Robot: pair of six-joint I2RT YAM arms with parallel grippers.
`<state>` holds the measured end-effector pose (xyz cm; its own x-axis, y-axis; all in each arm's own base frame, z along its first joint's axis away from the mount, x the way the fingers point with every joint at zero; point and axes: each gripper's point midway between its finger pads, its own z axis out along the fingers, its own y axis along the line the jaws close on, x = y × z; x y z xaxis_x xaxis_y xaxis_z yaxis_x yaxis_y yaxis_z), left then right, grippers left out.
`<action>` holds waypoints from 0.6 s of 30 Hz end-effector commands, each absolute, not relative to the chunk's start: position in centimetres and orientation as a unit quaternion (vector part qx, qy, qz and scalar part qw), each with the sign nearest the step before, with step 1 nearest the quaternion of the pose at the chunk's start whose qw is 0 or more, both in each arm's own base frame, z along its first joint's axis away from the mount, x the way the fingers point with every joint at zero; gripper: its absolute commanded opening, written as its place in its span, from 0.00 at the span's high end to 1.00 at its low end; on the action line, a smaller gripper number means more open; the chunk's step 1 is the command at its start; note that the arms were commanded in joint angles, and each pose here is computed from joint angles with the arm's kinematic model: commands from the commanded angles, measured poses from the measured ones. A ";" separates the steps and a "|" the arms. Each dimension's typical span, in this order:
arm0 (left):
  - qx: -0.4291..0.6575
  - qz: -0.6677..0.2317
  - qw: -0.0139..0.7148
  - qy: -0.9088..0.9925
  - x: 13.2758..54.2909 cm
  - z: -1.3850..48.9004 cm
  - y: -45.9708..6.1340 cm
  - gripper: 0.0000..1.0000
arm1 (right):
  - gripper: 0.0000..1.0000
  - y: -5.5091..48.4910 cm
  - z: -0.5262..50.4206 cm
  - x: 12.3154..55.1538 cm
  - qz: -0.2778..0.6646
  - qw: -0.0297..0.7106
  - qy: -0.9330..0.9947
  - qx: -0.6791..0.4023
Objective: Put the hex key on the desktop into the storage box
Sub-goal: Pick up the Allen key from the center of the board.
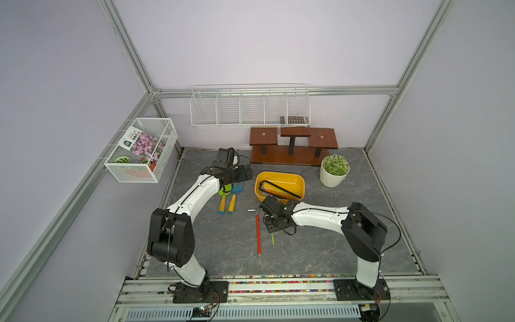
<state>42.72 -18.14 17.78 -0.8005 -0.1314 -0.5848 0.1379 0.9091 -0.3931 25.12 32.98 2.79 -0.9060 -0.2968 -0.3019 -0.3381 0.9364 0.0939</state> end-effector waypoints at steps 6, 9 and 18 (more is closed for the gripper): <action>-0.003 -0.220 0.317 0.923 43.1 18.4 -18.2 0.00 | 0.52 33.2 1.6 24.6 0.057 0.124 0.977 -0.165; -0.002 -0.221 0.318 0.922 43.1 18.5 -18.2 0.00 | 0.54 32.9 1.0 24.4 0.035 0.119 0.977 -0.172; -0.002 -0.221 0.317 0.922 43.1 18.4 -18.3 0.00 | 0.57 32.7 -0.3 23.9 0.014 0.109 0.977 -0.181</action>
<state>42.72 -18.15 17.78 -0.8006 -0.1313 -0.5847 0.1381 0.9090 -0.3933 25.14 33.90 1.91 -0.8979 -0.3288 -0.2926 -0.3553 0.9339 0.0409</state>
